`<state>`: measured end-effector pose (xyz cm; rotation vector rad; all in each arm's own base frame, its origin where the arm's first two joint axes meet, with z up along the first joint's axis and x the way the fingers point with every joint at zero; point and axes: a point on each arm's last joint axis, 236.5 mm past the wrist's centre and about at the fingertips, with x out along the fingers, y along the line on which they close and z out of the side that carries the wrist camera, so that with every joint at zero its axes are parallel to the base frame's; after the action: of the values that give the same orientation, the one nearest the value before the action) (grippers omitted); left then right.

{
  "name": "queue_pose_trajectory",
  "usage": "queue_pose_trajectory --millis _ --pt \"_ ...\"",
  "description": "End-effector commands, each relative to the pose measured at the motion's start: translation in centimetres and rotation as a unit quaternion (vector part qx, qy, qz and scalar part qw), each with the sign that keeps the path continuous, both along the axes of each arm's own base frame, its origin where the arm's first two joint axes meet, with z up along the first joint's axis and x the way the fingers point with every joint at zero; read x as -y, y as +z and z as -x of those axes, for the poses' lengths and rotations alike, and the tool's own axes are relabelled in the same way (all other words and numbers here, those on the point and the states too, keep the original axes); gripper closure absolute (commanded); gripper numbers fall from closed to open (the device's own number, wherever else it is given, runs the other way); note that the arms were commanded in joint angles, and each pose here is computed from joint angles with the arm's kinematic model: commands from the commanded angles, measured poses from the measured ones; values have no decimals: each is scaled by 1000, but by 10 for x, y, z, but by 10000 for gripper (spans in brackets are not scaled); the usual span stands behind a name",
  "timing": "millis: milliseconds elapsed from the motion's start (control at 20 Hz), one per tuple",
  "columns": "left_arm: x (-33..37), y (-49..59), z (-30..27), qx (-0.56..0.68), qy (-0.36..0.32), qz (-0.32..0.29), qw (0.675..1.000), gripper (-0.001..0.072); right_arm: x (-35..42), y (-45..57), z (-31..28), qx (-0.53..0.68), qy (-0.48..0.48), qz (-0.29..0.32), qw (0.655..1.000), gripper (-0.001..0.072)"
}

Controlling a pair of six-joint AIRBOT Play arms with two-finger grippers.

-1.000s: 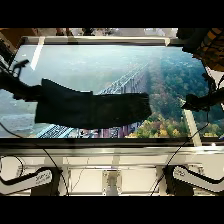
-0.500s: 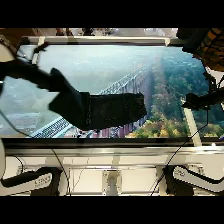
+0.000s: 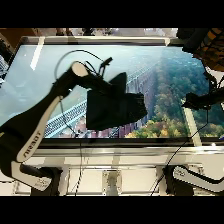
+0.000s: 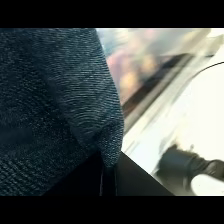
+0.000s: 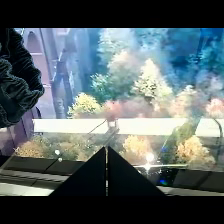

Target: Fold the clothes and pants, and hang the long-sleeved shirts on hangers.

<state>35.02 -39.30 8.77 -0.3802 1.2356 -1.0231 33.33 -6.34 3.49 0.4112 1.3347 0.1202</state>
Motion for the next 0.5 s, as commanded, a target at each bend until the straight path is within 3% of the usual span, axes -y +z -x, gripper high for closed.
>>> queue_pose_trajectory --millis 0,150,200,250,350,450 --pt "48 -3 1 7 5 57 998 683 1 0 -3 6 -3 3 1000 688" --pt "63 -16 -3 19 14 56 998 671 1 0 -5 9 -4 1 1000 687" --pt "66 -20 -8 24 24 56 998 632 1 0 -5 9 -4 0 1000 688" --pt "69 -24 -13 28 34 57 997 550 0 0 -5 9 -4 0 1000 688" --pt "74 -28 -18 22 48 65 997 477 1 0 -5 9 -4 0 1000 687" --pt "83 -19 -15 16 40 99 994 466 0 0 -6 10 -4 -1 1000 687"
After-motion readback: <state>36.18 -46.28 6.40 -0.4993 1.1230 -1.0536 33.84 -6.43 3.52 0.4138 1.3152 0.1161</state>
